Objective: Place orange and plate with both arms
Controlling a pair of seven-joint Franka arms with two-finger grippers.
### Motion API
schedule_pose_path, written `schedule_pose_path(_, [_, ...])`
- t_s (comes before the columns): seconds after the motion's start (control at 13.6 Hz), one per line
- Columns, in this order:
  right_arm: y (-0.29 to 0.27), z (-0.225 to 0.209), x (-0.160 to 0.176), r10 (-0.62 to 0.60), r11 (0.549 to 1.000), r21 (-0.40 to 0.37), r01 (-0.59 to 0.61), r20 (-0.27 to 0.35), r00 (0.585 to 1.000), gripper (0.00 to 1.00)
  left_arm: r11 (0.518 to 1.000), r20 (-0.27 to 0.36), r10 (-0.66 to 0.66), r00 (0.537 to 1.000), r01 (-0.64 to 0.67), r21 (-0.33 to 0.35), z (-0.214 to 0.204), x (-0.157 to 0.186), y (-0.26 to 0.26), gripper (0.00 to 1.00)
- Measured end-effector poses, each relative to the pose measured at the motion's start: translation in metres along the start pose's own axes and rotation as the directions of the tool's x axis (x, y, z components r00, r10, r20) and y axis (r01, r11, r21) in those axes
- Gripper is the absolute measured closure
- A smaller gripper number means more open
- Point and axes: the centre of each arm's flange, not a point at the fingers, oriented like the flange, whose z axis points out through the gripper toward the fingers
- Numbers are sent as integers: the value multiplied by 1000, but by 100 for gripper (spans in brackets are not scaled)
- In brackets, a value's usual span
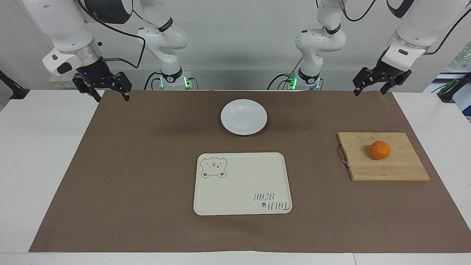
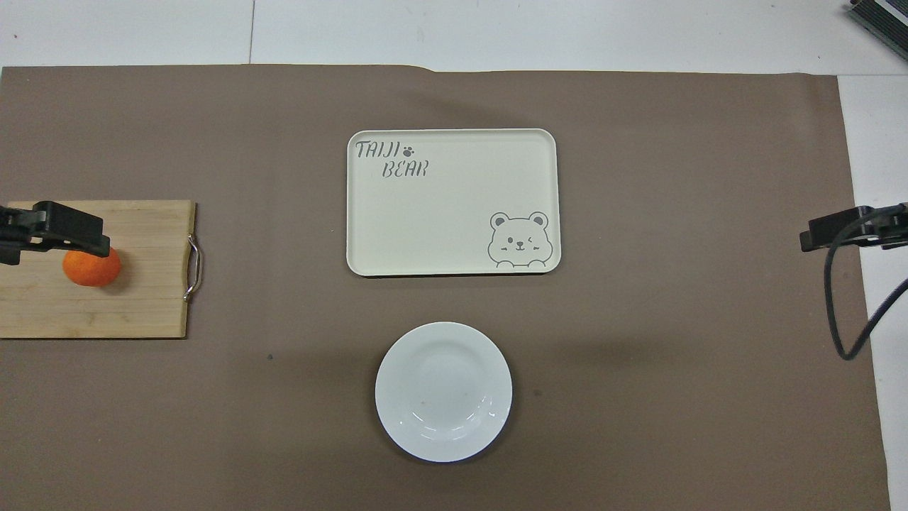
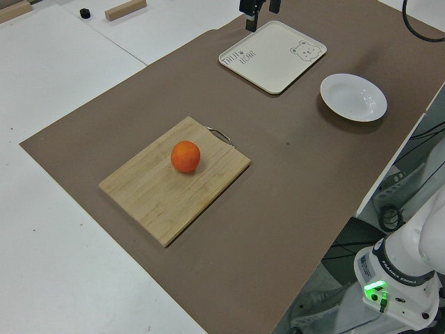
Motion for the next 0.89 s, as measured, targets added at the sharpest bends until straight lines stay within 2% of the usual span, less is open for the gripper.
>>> schedule_pose_path(0.89, [0, 0, 0, 0, 1000, 0, 0, 0, 1000, 0, 1000, 1, -7, 1000, 7, 0, 0, 0, -3, 0])
